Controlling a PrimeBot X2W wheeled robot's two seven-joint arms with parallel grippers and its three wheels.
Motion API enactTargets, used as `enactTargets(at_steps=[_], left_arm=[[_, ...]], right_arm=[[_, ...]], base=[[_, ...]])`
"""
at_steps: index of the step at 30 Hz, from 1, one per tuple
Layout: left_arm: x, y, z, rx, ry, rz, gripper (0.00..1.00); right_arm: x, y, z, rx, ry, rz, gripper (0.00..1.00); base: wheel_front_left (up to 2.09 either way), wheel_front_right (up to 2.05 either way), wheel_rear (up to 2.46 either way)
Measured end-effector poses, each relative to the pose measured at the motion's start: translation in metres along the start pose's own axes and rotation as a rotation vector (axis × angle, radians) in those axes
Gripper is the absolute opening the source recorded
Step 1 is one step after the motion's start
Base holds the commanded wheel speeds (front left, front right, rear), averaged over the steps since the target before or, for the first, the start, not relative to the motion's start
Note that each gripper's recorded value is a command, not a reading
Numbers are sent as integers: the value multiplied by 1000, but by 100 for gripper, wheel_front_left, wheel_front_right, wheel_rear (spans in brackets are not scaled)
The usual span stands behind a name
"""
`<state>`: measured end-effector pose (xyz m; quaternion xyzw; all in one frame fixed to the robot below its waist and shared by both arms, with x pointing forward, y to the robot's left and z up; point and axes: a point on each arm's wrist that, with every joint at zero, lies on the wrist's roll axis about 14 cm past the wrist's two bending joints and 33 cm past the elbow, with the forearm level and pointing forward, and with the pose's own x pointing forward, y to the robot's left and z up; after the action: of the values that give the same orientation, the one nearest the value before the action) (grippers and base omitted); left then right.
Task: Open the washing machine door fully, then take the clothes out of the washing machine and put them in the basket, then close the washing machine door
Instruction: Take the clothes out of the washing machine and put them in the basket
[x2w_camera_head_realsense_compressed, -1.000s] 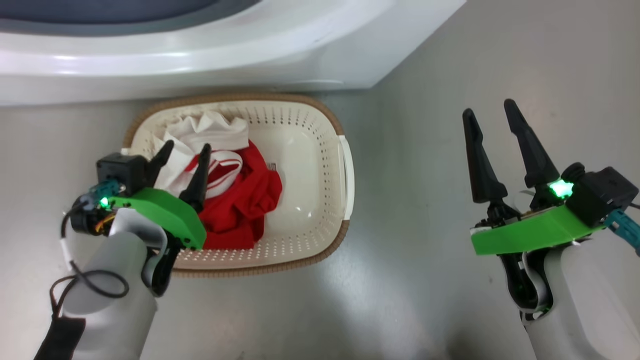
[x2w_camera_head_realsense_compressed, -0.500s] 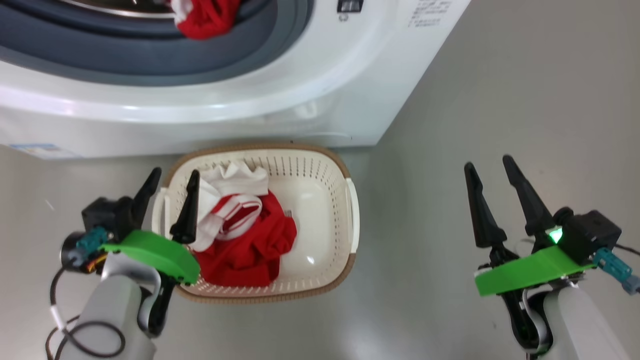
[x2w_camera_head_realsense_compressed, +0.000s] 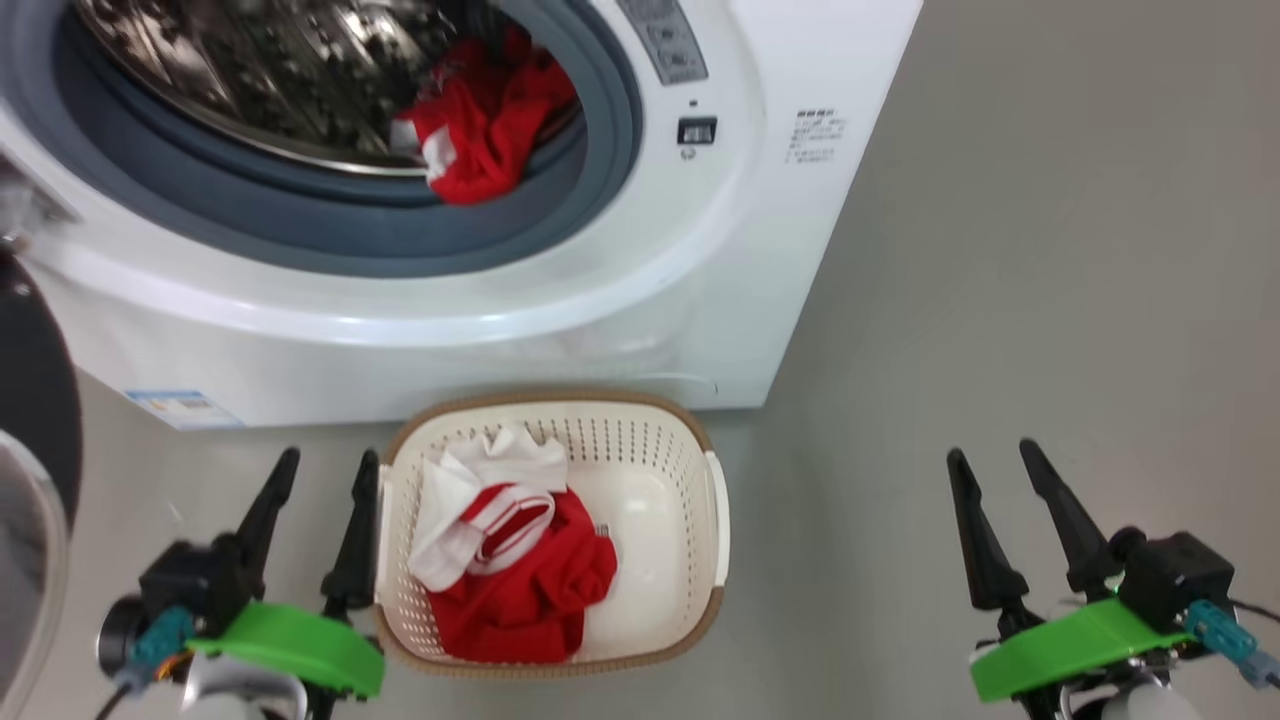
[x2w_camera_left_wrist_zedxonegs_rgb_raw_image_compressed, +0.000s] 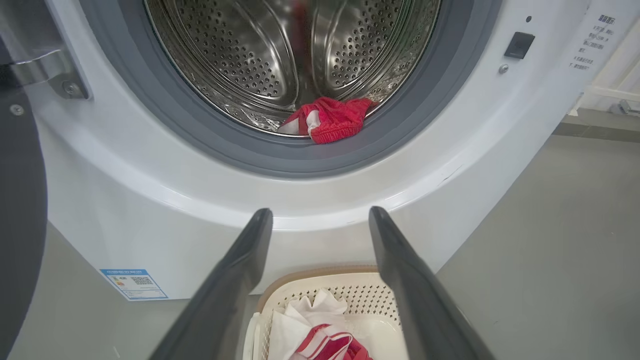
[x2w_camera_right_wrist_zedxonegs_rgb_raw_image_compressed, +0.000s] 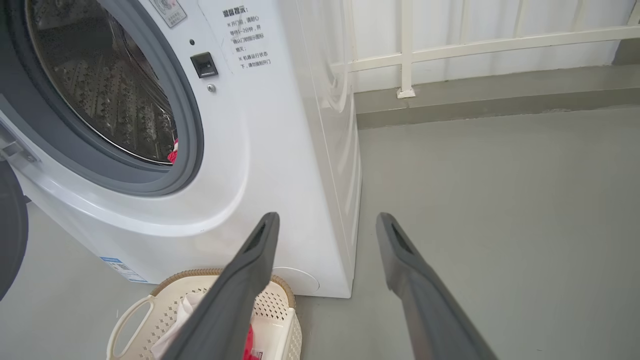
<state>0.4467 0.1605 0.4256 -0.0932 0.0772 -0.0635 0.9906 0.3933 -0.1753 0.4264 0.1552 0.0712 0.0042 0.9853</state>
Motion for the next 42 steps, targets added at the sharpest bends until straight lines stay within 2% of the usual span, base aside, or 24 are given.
enactTargets(at_steps=[14,22,42], left_arm=[[-76,16,24,35,-90,85,100],[-100,16,30,50,-116,106,100],[-101,13,26,36,-110,110,100]], right_arm=[[-47,-4,7,-16,-21,-19,100],[-64,-7,10,-14,-37,-31,100],[-67,-11,9,-13,-34,-45,100]], base=[[0,0,0],[0,0,0],[0,0,0]])
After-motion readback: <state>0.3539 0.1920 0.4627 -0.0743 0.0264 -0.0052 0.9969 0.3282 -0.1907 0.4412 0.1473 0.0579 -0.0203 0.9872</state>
